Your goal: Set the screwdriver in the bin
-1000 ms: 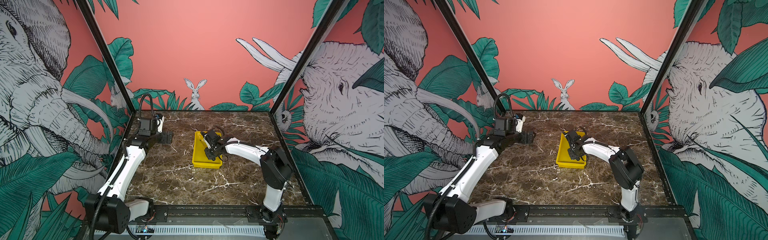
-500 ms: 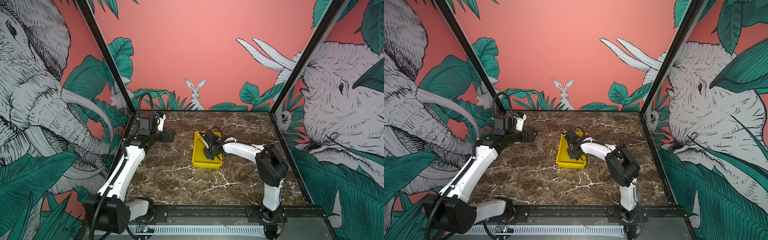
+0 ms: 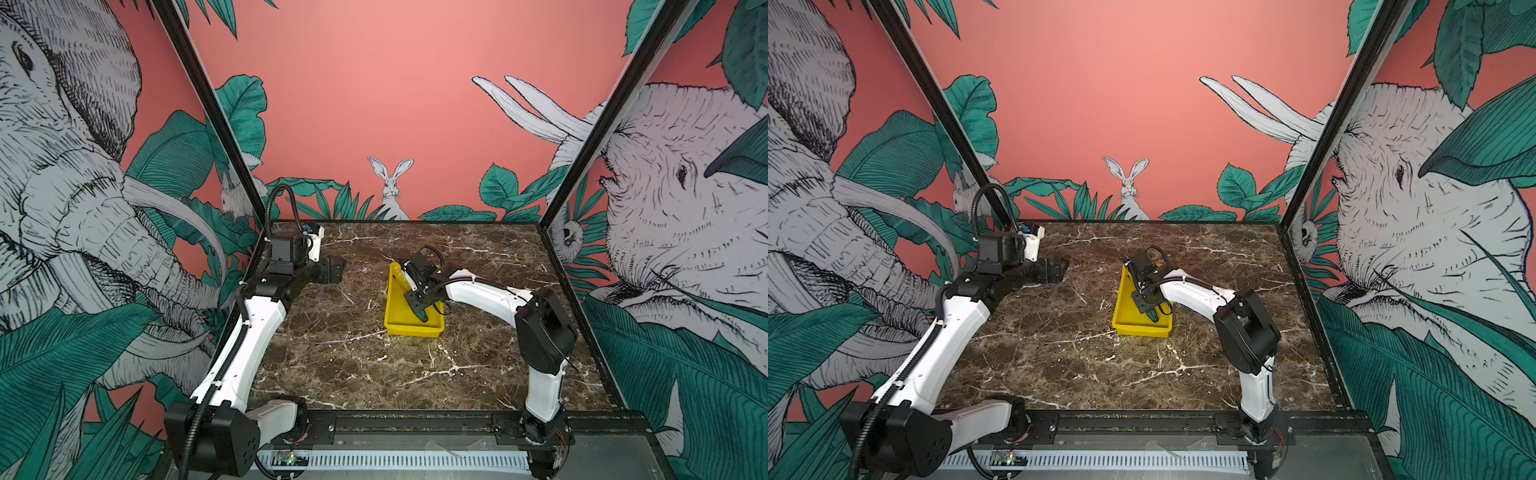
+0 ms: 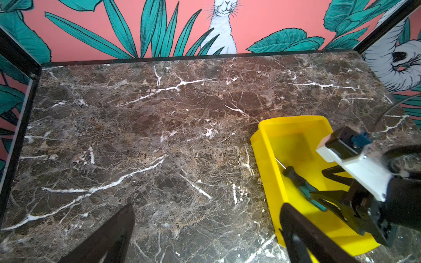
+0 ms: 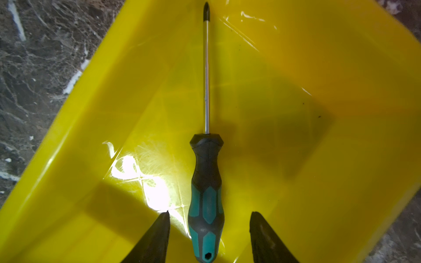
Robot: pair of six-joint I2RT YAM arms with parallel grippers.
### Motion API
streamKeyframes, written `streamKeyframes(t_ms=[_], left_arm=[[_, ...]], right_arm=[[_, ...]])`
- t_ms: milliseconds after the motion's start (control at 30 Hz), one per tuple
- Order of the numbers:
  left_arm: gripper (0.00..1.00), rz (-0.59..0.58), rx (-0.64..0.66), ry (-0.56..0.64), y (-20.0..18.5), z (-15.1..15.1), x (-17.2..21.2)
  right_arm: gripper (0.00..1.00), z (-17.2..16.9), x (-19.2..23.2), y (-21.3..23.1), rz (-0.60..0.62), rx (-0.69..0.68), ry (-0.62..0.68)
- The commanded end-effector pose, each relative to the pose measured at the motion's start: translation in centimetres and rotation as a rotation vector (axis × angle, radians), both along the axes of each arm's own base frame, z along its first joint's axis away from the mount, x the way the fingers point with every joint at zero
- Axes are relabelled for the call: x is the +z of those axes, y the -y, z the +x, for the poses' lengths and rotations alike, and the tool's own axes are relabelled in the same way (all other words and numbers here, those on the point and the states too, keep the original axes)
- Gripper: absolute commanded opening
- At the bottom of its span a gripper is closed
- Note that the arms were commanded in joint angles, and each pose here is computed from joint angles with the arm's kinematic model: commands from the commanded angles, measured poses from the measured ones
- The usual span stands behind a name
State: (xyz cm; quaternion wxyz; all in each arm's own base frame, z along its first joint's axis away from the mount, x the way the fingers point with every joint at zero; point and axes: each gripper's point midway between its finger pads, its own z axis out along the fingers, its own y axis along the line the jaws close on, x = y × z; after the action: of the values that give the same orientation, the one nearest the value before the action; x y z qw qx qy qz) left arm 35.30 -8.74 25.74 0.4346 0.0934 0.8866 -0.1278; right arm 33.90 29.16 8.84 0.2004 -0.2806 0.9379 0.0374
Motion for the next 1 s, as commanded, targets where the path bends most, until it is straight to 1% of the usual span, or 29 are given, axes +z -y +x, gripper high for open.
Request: streamKeyframes(t_ms=[0,233,400,500,567,733,800,967], left_arm=[[1.0,0.03,0.021,-0.002,-0.9,-0.6,-0.2],[1.0,0.082,0.089,0.059,-2.6,-1.5,0.2],[1.0,0.064,0.104,0.088,-2.8,-2.3,-0.5],[1.0,0.079,0.161,0.114,-3.8,-2.4,-0.6],[1.0,0.09,0.172,0.148,-4.1,-2.5,-0.4],[1.0,0.083,0.198,0.187,-4.5,-2.5,-1.0],[1.0,0.089,0.202,0.177,-4.6,-2.4,-1.4],[1.0,0.138,0.193,0.152,-4.9,-2.2,-2.1]], right_arm=[[0.59,0.6,5.6,0.7,0.026,0.02,0.105],[0.68,1.0,10.8,3.7,0.11,-0.014,0.178],[0.77,1.0,13.5,7.4,0.124,-0.081,0.231],[0.82,0.6,14.6,9.8,0.116,-0.126,0.259],[0.86,0.2,15.6,11.7,0.102,-0.16,0.292],[0.93,-0.9,17.1,15.8,0.094,-0.257,0.36],[0.99,-1.6,16.6,17.6,0.078,-0.301,0.367],[0.99,-3.0,17.0,20.6,0.066,-0.372,0.415]])
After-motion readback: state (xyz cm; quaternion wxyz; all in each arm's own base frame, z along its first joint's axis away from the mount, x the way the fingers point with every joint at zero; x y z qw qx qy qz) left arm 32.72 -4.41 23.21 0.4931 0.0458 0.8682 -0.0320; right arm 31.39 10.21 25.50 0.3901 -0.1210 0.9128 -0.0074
